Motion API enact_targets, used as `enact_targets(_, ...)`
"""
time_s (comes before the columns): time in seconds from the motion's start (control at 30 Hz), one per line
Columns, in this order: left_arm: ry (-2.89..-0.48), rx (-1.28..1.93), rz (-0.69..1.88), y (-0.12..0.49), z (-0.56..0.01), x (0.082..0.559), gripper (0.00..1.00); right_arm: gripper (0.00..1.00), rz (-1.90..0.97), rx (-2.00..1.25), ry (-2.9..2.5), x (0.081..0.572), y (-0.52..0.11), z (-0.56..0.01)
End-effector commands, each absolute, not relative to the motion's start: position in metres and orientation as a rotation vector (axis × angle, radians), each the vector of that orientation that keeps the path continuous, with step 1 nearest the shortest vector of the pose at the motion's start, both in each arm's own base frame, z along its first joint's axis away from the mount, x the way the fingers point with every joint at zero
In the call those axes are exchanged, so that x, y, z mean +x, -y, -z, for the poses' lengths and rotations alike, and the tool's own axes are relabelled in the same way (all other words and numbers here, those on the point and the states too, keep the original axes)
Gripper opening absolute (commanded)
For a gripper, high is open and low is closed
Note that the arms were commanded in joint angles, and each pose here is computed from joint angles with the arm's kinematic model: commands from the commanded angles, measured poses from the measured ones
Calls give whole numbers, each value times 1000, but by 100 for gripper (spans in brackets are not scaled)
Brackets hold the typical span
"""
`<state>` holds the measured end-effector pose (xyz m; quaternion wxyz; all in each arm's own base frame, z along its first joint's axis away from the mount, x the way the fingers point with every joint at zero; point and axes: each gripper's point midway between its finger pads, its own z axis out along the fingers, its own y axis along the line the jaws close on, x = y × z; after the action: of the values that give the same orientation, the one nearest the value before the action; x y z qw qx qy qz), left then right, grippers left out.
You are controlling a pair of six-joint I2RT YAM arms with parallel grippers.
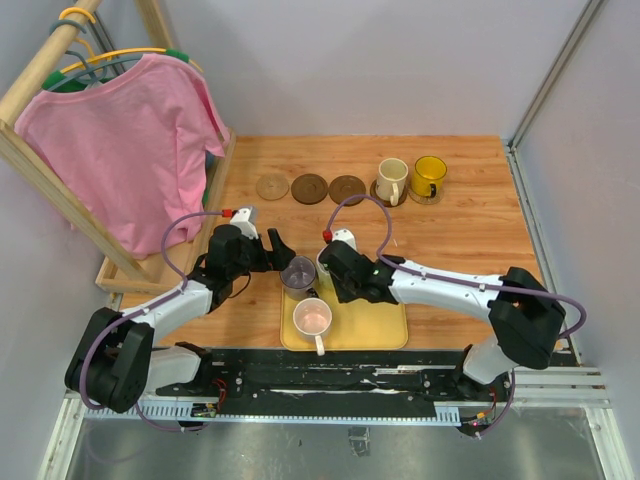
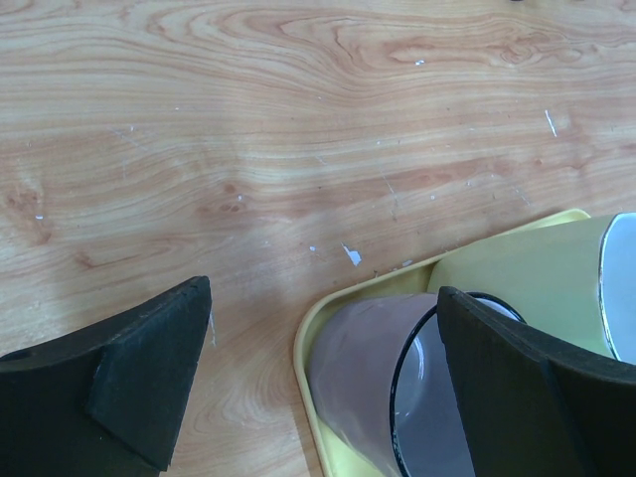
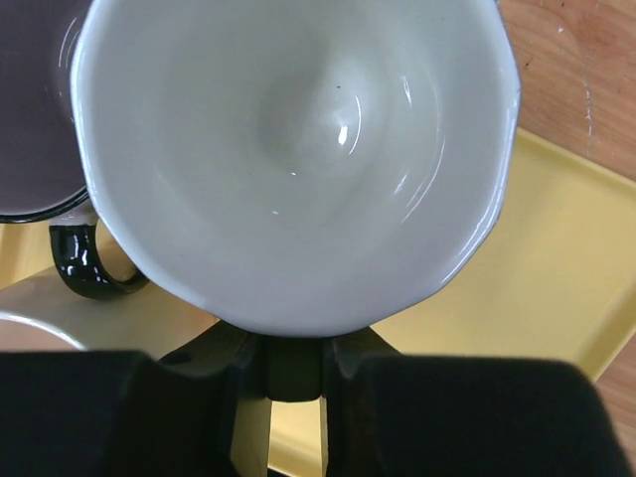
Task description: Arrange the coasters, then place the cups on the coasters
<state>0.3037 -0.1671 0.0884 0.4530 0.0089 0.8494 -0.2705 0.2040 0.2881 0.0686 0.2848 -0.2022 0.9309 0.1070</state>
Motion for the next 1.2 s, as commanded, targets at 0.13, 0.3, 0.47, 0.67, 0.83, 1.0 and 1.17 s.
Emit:
enact_targets(0.13, -2083, 33, 678, 169, -90, 300, 100, 1, -291, -553, -2451, 204, -302, -76)
enact_targets(0.3, -2076, 35, 683, 170, -93, 302, 100, 1, -250, -537, -2378, 214, -299, -96)
enact_targets(0.47, -2063, 36, 686, 171, -98, 305, 100, 1, -222, -472, -2282, 230, -297, -129)
enact_targets(0.67, -2054, 39, 668, 169, -104, 308, 100, 1, -120, -374, -2136, 260, -291, -174)
enact_targets(0.83, -2048, 27, 651, 167, -105, 310, 100, 1, -67, -273, -2083, 297, -289, -197)
enact_targets(1.0, -2060, 23, 631, 165, -101, 313, 100, 1, -51, -149, -2054, 344, -289, -210)
enact_targets(1.17, -2077, 34, 621, 166, -97, 315, 100, 1, 13, -75, -2056, 393, -288, -205)
